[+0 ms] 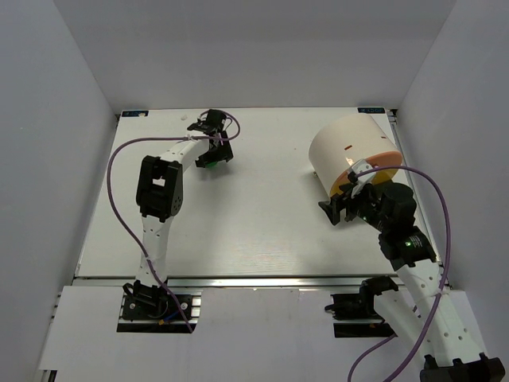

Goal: Sort the legos into containers by color

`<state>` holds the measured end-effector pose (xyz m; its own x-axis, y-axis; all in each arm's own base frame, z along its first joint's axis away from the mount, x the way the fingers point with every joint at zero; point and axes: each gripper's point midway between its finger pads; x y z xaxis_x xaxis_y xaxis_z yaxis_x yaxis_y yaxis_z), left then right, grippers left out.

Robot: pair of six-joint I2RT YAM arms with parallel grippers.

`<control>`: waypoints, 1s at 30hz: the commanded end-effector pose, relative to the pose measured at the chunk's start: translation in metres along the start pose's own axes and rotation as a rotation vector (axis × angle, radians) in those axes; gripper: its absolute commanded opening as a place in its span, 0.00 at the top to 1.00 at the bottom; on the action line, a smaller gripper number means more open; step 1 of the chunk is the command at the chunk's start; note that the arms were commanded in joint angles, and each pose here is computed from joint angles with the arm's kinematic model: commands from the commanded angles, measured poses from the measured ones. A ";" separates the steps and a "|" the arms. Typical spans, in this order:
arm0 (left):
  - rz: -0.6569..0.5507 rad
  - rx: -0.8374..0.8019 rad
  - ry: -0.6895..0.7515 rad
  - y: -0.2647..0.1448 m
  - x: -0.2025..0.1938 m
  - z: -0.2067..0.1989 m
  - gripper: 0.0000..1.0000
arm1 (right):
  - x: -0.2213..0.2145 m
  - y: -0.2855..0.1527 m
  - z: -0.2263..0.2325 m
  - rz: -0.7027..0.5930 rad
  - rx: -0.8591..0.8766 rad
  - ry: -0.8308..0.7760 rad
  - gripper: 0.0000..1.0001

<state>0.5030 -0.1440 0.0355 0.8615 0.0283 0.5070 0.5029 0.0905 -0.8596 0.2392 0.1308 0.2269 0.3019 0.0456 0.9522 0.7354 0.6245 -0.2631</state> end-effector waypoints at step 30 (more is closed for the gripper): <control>-0.080 -0.573 -0.024 -0.058 0.022 -0.065 0.75 | 0.013 0.001 0.035 0.026 0.199 0.046 0.16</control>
<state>0.5072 -0.1556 0.0315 0.8612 0.0790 0.5021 0.5081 -0.1085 -0.8544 0.2329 0.1437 0.2214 0.3497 0.0468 0.9357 0.6697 0.6859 -0.2846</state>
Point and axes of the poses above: each gripper's point midway between its finger pads, its own y axis out along the fingers, its own z axis along the line the jaws close on, x = y × z, and after that the axes turned 12 degrees about y, right-handed
